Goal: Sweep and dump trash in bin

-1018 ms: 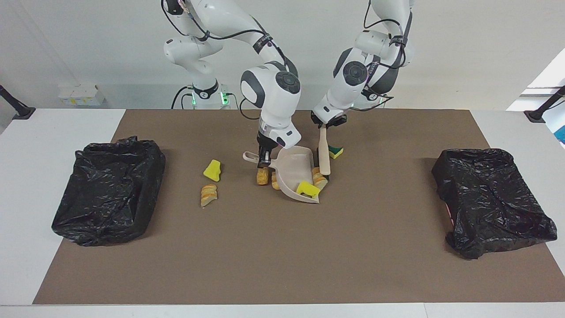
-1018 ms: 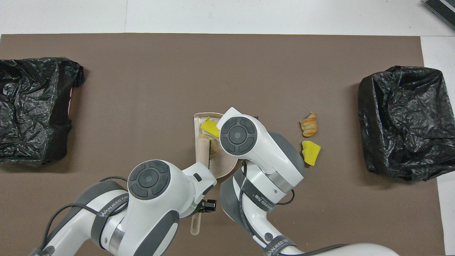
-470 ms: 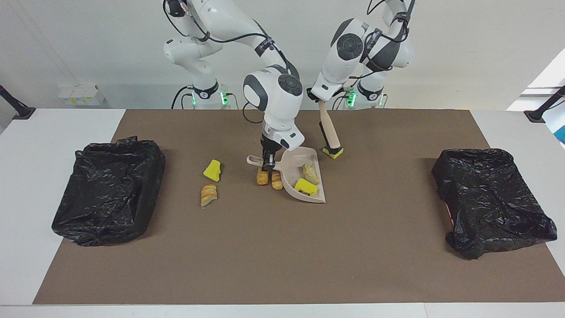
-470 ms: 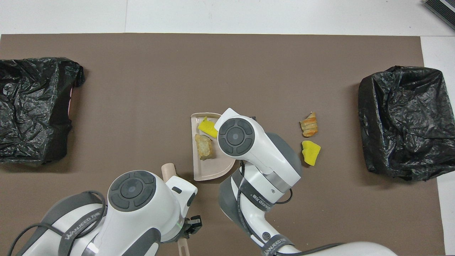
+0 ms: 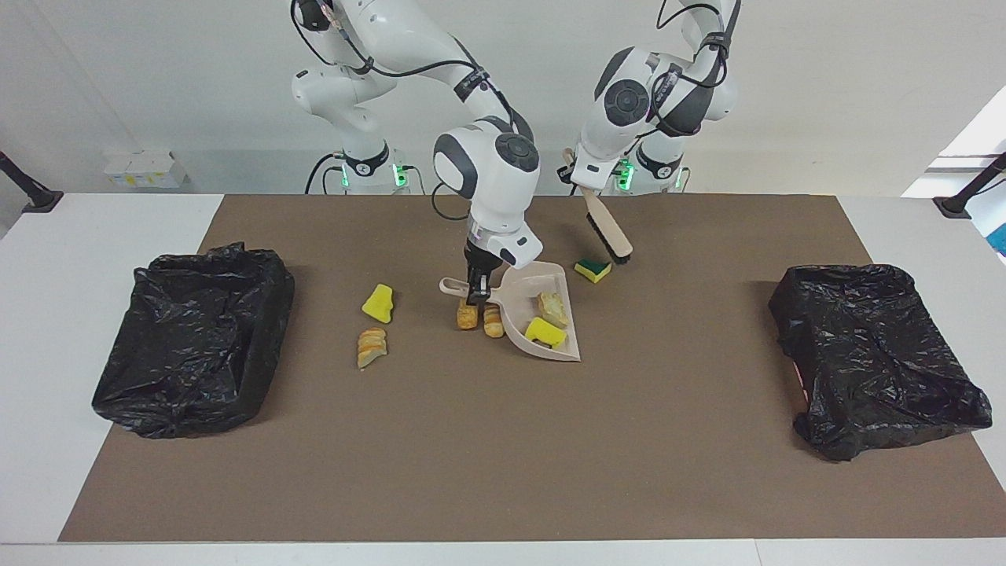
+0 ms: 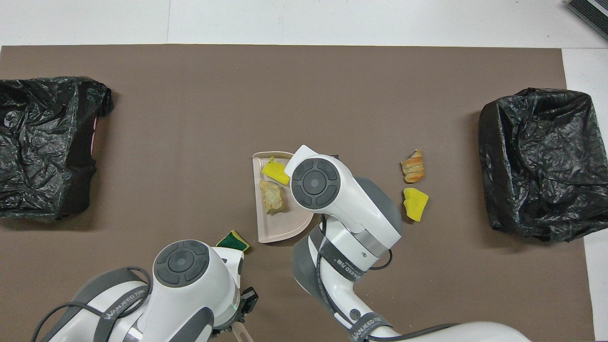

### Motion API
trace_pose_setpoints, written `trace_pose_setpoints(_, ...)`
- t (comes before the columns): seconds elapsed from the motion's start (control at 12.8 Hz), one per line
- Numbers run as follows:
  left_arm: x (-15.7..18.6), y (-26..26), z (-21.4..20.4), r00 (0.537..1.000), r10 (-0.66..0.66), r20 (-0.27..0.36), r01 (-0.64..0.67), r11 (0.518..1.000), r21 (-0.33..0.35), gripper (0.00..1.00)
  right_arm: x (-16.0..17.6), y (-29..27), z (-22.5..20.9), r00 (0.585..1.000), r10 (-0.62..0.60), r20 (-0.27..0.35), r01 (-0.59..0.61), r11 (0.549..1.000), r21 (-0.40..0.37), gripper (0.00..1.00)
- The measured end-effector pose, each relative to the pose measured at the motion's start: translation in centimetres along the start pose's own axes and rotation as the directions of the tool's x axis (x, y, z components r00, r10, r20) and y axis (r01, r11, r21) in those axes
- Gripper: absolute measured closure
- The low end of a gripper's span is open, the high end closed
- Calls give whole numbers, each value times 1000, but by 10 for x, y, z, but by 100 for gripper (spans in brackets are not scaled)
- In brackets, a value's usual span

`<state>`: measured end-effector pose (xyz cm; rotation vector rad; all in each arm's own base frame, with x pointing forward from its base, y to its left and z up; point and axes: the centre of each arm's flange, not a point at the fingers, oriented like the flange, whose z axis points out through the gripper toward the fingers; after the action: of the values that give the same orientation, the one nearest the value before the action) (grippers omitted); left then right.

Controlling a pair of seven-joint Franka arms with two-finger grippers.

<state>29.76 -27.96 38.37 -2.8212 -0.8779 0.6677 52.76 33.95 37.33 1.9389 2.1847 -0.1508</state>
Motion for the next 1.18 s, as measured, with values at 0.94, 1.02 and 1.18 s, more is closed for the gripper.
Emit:
trace_pose_setpoints(0.94,29,94,-33,994,65,-86,-90,940,-328,74,10,2,11,1000,-23,-16,23,1000,-14,69)
trace_pose_setpoints(1.02,27,97,-33,983,145,-114,-175,931,-319,74,10,2,12,1000,-23,-17,22,1000,-16,69)
trace_pose_setpoints(1.18,24,100,-41,948,274,-164,-313,897,-312,74,10,2,13,1000,-23,-17,23,1000,-15,69)
